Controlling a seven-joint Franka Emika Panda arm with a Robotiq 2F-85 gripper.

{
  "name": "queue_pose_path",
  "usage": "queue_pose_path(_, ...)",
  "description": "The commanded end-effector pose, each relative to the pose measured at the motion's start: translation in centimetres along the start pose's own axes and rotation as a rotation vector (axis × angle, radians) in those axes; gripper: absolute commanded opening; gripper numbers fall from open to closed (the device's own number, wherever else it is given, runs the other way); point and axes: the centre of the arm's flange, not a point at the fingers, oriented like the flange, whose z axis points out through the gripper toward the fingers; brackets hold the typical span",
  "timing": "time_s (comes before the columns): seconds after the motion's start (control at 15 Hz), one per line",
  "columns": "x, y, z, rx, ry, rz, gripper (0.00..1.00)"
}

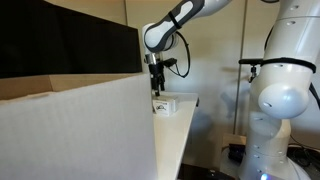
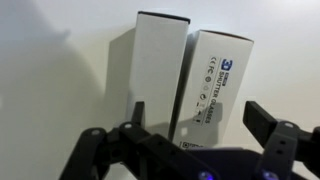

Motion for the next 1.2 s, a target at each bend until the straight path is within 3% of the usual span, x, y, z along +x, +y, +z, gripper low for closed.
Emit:
queue_pose_path(0.0,0.5,0.4,-0.2,0.005,0.006,-0.072,1.0)
queue_pose_path(0.33,0.6,0.5,-0.1,0.004,0.006,-0.148,1.0)
queue_pose_path(0.4,2.1,-0.4,-5.0,0.012,0.04,-0.189,1.0)
queue_pose_path(0.8,5.1,-1.0,-10.7,-0.101,0.294,-0.368,1.0)
queue_pose_path(1.13,5.6,-0.6,-12.1,-0.118,0.333,-0.565,1.0)
